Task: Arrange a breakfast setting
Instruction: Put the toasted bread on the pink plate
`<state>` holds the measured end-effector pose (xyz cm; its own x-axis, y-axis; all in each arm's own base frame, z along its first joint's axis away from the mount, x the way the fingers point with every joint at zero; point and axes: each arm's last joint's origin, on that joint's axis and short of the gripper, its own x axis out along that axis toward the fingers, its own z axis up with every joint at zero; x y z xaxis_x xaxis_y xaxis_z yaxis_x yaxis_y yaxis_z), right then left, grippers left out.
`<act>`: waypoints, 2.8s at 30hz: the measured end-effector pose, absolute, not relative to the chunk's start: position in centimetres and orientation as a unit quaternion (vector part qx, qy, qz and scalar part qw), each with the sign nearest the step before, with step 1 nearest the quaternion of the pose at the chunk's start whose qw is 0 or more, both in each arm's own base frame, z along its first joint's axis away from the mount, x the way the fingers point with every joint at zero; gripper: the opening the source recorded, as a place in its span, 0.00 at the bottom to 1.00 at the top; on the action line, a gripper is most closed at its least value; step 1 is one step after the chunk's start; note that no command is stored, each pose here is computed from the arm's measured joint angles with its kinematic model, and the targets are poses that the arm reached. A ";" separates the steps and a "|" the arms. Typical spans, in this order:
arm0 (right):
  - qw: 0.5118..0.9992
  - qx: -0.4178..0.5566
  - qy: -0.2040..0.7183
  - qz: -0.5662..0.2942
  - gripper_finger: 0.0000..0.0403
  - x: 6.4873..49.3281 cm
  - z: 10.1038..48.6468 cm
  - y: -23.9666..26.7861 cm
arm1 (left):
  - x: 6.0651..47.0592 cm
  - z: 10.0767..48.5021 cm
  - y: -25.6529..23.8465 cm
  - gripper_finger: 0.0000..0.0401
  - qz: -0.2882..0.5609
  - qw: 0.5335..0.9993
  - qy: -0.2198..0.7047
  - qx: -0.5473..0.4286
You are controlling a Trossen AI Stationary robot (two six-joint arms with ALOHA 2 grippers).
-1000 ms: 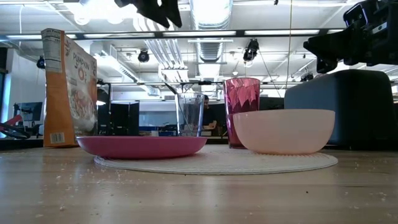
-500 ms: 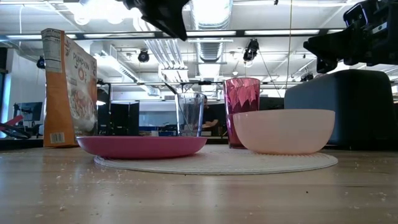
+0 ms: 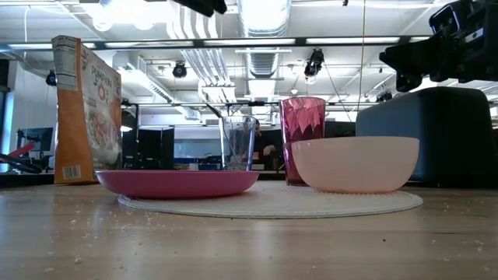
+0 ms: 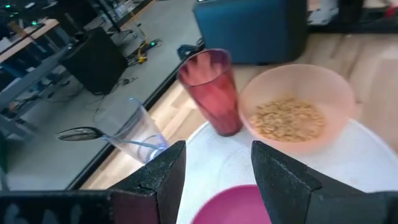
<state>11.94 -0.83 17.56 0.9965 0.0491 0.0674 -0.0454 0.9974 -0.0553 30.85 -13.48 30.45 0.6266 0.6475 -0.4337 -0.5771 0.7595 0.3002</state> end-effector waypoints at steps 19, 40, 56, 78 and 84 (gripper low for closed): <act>0.997 -0.031 -0.063 0.013 0.16 11.9 18.1 -0.9 | 28.4 30.4 -17.9 0.41 0.304 0.924 0.228 0.042; 0.981 0.123 -0.148 0.033 0.16 11.5 23.1 -0.9 | 27.8 29.5 -18.0 0.41 0.330 0.918 0.211 0.069; 0.985 0.165 -0.048 0.020 0.16 12.0 30.0 -0.9 | 26.9 28.7 -18.0 0.41 0.328 0.920 0.205 0.068; 0.837 0.331 0.266 -0.345 0.42 11.3 32.3 -2.2 | 26.5 29.0 -17.9 0.41 0.333 0.920 0.196 0.065; 0.795 0.319 0.306 -0.415 0.44 12.1 32.8 -2.5 | 26.3 29.1 -17.8 0.41 0.333 0.919 0.199 0.070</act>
